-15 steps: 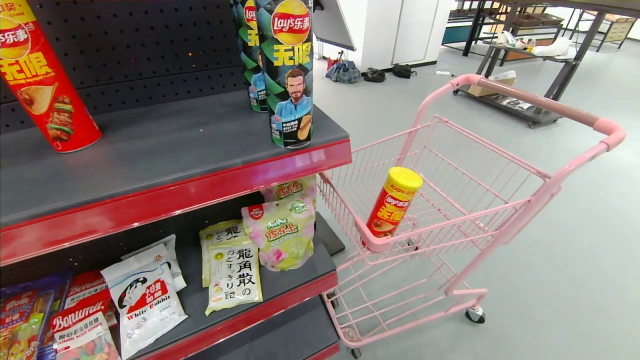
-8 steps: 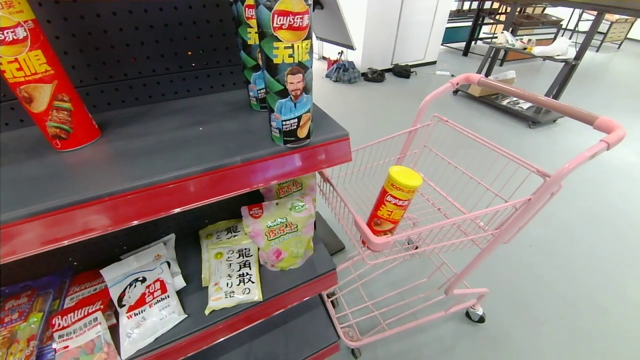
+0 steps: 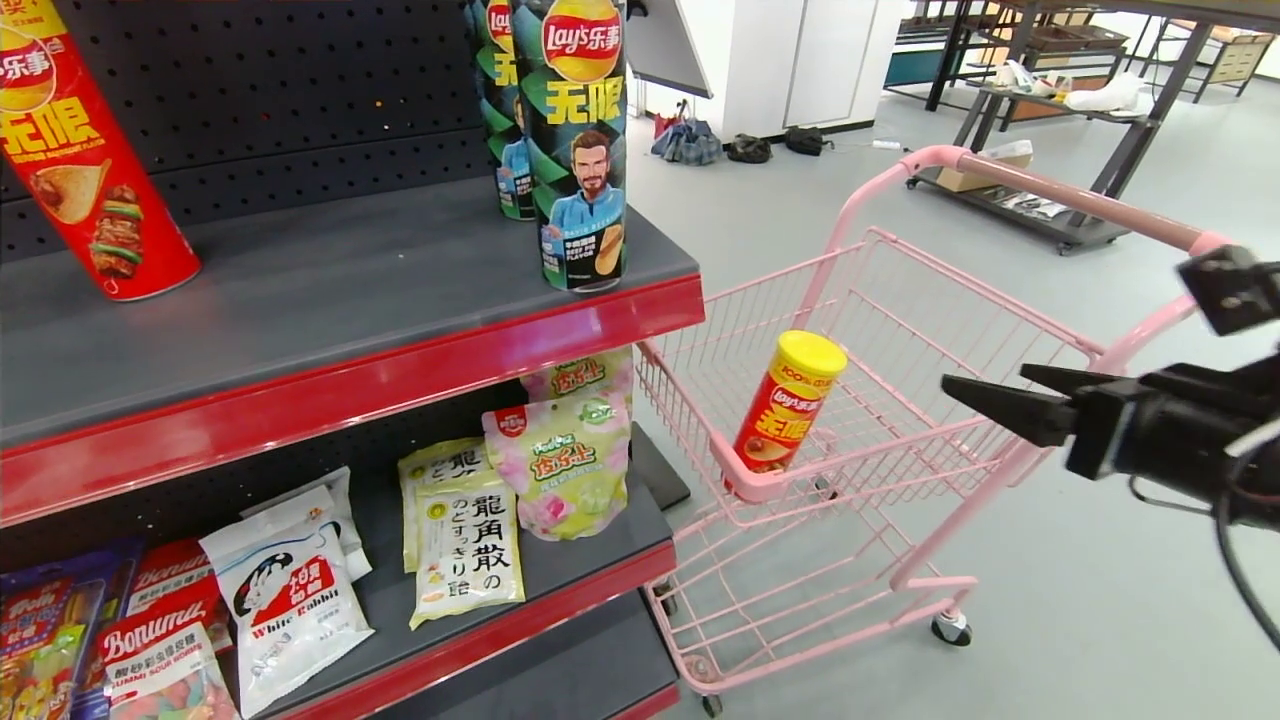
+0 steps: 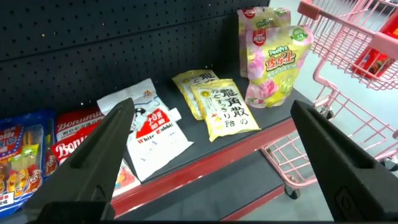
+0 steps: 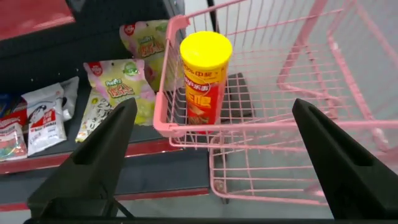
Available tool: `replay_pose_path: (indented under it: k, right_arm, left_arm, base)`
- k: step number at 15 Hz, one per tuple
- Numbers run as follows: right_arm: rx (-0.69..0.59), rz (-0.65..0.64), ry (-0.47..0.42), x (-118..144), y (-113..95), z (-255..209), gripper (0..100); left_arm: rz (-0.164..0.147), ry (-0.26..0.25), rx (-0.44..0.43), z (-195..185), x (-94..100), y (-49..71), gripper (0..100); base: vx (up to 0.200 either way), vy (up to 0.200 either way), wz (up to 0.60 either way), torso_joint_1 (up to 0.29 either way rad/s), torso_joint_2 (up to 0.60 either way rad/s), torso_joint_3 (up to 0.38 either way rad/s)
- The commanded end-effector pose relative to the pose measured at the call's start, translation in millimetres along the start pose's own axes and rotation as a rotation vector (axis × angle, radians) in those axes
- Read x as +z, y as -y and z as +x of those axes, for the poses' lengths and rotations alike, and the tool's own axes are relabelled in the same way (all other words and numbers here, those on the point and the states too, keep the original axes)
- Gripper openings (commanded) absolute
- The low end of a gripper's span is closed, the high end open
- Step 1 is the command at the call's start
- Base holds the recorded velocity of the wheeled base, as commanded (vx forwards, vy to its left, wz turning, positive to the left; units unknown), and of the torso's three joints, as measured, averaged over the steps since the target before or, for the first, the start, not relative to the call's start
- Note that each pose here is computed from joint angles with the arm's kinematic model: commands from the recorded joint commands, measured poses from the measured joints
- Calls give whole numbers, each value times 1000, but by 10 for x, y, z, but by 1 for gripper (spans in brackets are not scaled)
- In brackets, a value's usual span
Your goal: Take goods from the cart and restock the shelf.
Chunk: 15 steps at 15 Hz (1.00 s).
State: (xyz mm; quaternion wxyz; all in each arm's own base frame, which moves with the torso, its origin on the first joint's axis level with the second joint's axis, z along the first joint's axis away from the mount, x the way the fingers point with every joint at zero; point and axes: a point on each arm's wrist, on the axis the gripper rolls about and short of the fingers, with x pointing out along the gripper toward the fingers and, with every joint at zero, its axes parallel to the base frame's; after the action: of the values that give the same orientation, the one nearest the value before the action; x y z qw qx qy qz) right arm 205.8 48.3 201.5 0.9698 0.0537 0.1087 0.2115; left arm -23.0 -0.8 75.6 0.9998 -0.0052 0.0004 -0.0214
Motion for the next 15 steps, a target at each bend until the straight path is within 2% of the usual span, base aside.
replay_pose_path:
  k: [1, 8, 15]
  right_arm:
    - [44, 28, -123, -421, 140, 892, 100]
    - [71, 69, -168, -562, 120, 1301, 100]
    - [58, 92, -161, -601, 194, 1640, 100]
  left_arm:
    - [0, -1, 0, 1, 0, 0, 100]
    - [0, -1, 0, 1, 0, 0, 100]
    - [0, -1, 0, 1, 0, 0, 100]
  base:
    - [0, 0, 0, 0, 0, 0]
    - [0, 0, 0, 0, 0, 0]
    - [0, 0, 0, 0, 0, 0]
